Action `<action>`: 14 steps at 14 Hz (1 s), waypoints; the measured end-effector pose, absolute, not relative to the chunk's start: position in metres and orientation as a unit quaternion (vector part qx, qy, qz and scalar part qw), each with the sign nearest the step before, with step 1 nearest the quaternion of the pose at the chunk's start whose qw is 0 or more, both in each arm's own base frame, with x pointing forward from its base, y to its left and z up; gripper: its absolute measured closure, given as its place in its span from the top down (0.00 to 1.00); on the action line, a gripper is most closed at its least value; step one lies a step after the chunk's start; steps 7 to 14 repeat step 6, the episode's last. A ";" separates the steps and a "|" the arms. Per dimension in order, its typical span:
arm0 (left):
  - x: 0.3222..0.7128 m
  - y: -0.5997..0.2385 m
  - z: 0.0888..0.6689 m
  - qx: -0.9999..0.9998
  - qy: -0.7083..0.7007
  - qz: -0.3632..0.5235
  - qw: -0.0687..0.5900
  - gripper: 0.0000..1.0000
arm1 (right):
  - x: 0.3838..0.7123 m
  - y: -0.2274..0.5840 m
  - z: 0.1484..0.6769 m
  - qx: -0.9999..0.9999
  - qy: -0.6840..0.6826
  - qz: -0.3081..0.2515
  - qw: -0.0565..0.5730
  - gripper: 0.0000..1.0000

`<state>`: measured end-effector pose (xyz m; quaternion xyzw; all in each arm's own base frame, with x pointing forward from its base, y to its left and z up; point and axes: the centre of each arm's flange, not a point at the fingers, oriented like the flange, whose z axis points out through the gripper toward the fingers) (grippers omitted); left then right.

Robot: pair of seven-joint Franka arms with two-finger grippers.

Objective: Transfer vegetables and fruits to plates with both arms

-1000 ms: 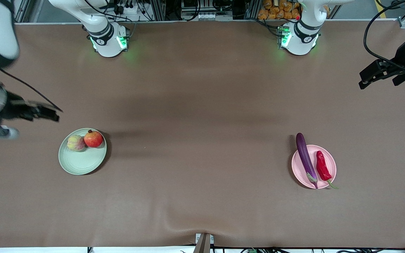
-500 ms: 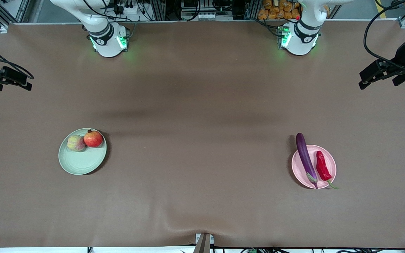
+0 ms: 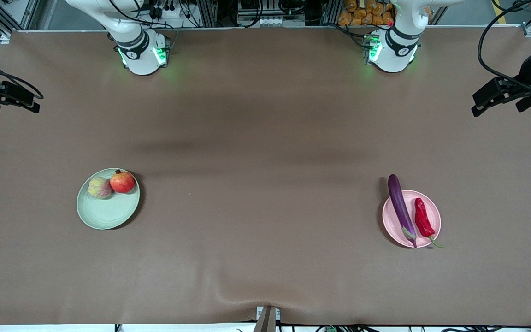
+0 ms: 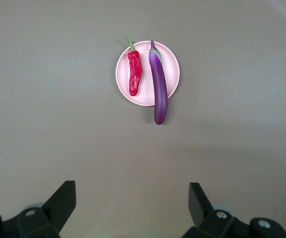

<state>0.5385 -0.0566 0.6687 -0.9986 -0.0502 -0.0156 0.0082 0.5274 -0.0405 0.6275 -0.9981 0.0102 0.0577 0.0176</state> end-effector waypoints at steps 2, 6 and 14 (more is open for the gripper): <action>0.538 -0.054 0.670 -0.998 -0.052 -0.017 0.008 1.00 | 0.529 -0.041 0.628 -0.998 0.013 0.052 0.016 1.00; 0.538 -0.050 0.672 -0.998 -0.055 -0.020 0.012 1.00 | 0.529 -0.041 0.628 -0.998 0.018 0.052 0.016 1.00; 0.538 -0.050 0.672 -0.998 -0.055 -0.020 0.012 1.00 | 0.529 -0.041 0.628 -0.998 0.018 0.052 0.016 1.00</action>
